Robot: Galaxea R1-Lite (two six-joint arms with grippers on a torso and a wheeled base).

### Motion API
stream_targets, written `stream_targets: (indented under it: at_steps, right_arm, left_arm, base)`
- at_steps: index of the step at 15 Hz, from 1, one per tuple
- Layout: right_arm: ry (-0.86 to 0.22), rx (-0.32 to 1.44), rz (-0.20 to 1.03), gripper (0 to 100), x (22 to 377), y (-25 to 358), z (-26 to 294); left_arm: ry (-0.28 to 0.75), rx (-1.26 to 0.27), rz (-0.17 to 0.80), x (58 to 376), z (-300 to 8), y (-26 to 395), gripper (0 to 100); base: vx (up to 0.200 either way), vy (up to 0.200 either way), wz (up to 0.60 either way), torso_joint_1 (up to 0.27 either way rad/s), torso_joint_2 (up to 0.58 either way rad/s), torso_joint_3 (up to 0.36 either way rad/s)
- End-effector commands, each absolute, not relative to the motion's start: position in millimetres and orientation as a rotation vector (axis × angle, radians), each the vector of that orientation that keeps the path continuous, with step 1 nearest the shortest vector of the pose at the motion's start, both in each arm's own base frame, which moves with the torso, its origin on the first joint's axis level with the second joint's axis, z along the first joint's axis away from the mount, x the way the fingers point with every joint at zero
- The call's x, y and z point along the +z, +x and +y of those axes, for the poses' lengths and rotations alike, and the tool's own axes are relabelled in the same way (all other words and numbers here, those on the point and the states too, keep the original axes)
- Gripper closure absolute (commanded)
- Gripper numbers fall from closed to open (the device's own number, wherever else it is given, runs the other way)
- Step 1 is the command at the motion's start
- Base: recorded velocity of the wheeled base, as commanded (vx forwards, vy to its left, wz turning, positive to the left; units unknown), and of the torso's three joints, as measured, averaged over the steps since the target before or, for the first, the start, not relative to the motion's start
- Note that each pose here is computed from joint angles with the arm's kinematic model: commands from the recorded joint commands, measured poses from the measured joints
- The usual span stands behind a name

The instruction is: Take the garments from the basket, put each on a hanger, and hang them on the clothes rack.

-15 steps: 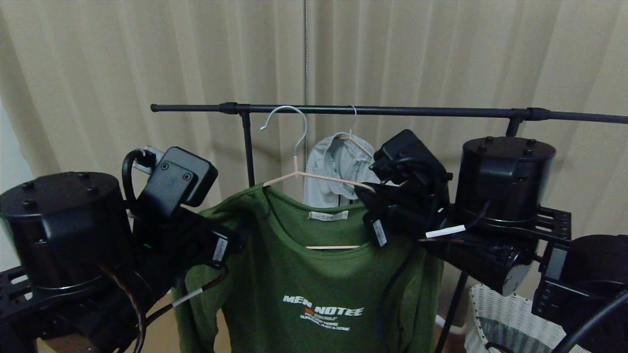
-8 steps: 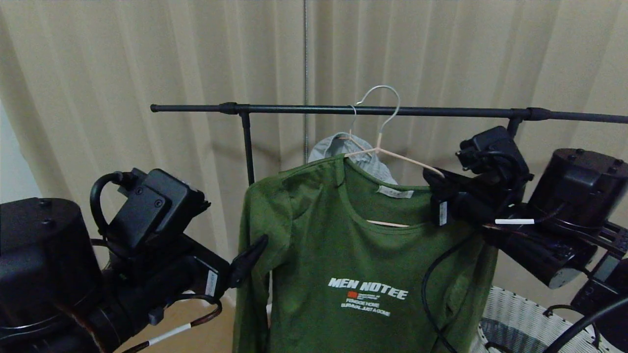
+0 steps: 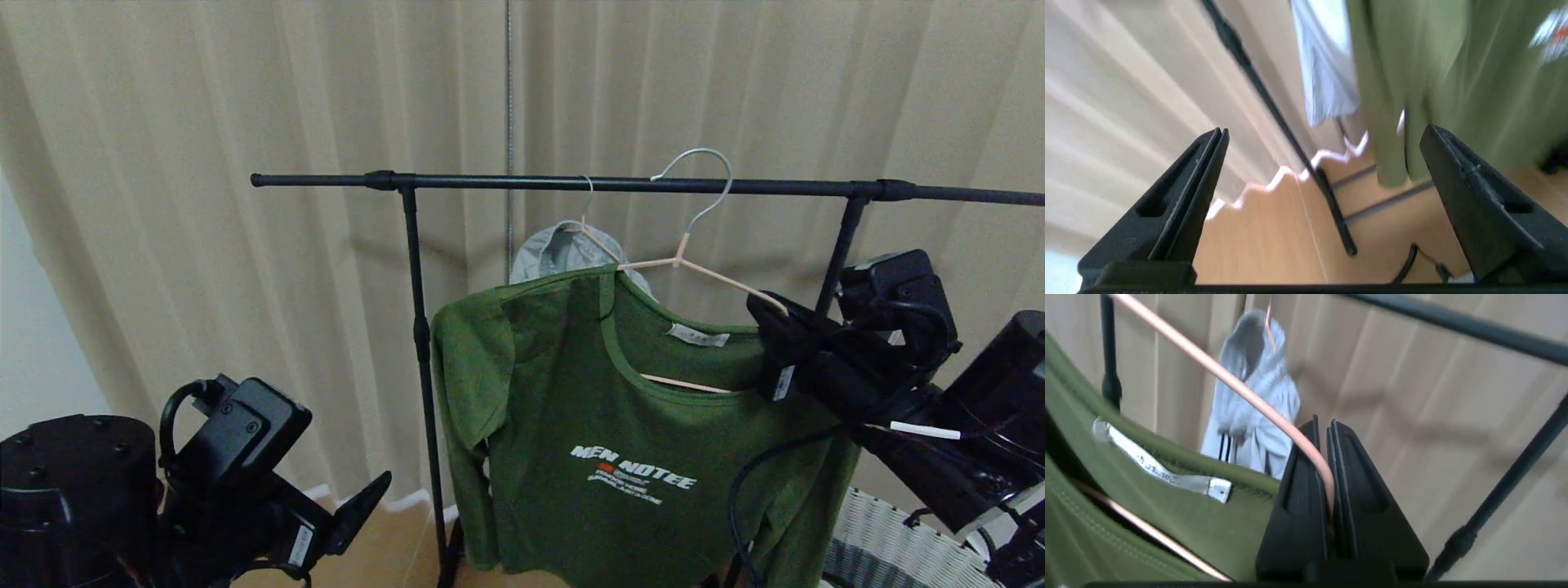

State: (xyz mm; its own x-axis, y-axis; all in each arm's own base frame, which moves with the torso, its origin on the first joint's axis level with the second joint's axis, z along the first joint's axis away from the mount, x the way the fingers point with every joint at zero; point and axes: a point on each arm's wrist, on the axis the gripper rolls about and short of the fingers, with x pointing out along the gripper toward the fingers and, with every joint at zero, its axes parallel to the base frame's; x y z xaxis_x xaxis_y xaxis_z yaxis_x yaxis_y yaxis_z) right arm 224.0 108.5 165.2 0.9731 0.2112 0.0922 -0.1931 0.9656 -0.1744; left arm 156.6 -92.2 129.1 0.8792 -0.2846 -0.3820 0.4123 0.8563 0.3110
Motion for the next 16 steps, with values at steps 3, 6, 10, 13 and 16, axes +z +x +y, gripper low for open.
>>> stream_targets:
  at_steps: [3,6,10,13,16]
  right_arm:
    - [-0.166,0.231,-0.125,100,163.4,218.9,113.4]
    - [-0.156,0.257,-0.139,100,166.2,215.4,118.9]
    - [-0.154,0.269,-0.14,100,166.2,214.7,121.2]
    - [-0.143,0.271,-0.169,100,168.8,212.6,121.7]
    - [-0.142,0.269,-0.179,100,170.2,212.5,121.6]
  left_arm:
    - [0.418,-0.374,0.412,112.4,-94.0,162.2,0]
    - [0.376,-0.365,0.391,106.8,-101.4,174.1,0]
    - [0.37,-0.362,0.376,99.1,-108.1,185.7,0]
    - [0.37,-0.36,0.354,92.3,-112.7,193.2,100]
    - [0.36,-0.338,0.333,92.4,-107.5,192.7,100]
  base:
    - [0.0,0.0,0.0,0.0,0.0,0.0]
    - [0.0,0.0,0.0,0.0,0.0,0.0]
    - [0.0,0.0,0.0,0.0,0.0,0.0]
    - [0.0,0.0,0.0,0.0,0.0,0.0]
    - [0.0,0.0,0.0,0.0,0.0,0.0]
